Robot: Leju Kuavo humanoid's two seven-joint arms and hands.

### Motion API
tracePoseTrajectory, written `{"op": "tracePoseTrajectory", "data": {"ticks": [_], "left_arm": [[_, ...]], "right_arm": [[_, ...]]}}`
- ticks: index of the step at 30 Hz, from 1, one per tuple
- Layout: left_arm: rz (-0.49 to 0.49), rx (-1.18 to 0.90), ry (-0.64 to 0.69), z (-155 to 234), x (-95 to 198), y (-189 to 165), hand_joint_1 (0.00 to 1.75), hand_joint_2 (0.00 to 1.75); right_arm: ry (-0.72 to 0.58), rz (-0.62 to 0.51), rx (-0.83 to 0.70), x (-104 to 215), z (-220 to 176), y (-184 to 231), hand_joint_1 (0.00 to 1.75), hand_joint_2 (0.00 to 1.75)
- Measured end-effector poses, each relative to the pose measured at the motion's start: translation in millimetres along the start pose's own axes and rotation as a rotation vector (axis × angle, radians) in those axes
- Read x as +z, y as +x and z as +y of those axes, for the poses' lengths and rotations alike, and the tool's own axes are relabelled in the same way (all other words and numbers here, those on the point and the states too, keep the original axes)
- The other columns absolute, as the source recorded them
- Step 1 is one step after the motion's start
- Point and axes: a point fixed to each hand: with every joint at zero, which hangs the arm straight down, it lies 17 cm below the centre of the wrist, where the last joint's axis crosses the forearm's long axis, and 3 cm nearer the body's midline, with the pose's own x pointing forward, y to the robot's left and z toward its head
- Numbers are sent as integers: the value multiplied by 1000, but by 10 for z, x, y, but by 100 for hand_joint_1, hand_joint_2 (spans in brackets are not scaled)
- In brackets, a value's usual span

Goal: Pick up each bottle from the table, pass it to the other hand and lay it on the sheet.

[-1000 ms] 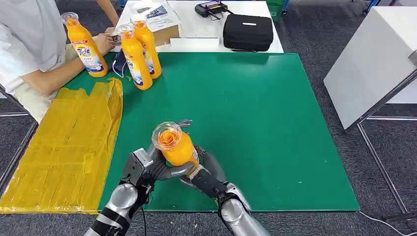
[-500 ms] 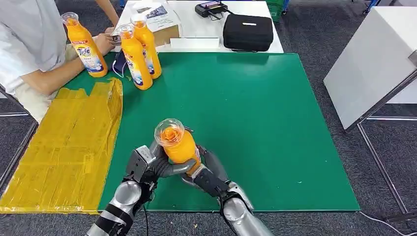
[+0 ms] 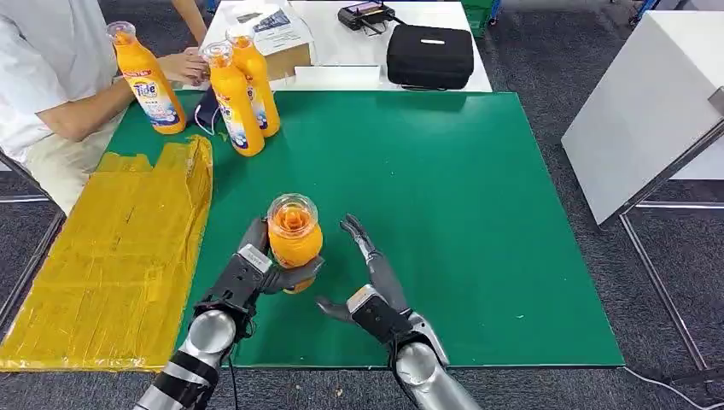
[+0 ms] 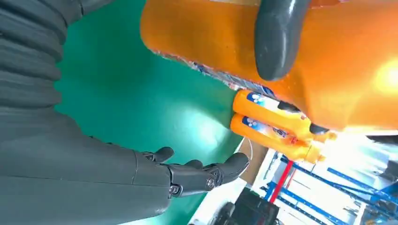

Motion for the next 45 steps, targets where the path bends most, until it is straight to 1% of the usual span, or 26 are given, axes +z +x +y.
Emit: {"op": "tracePoseTrajectory", "data": {"ticks": [2,6,9,10,11,13,15,16,19,22,26,32,37,45], "left_arm": [[-1,-174,82,203,-39,-29,175,175],[-32,-618,266,820,-202,49,175,175],[-29,-949,333,1178,-313,22,175,175],[-23,-1102,345,1308,-350,-18,175,175],[-16,-1196,345,1390,-374,-64,175,175],[17,-1302,355,1618,-410,-167,175,175],[109,-1365,366,1869,-425,-388,175,175],[136,-1385,362,1931,-440,-459,175,175],[165,-1452,324,2059,-493,-619,175,175],[186,-1520,226,2038,-462,-887,175,175],[214,-1558,120,2034,-417,-1156,175,175],[316,-1558,-11,2062,-197,-1575,175,175],[356,-1555,-56,2062,-61,-1739,175,175],[437,-1491,-120,2048,168,-1989,175,175]], "right_arm": [[-25,-10,3,2,-61,28,0,175],[-84,-59,0,1,-245,195,0,175],[-133,-103,-16,-23,-409,356,0,175],[-150,-121,-23,-33,-469,422,0,175],[-160,-134,-26,-40,-504,468,0,175],[-173,-153,-31,-51,-558,533,0,175],[-184,-175,-37,-61,-602,608,0,175],[-188,-183,-39,-66,-615,633,0,175],[-196,-204,-46,-75,-646,703,0,175],[-199,-233,-49,-106,-672,802,0,175],[-198,-256,-51,-123,-691,878,0,175],[-188,-275,-50,-127,-691,936,0,175],[-187,-282,-44,-130,-708,954,0,175],[-184,-282,-42,-125,-708,948,0,175]]}}
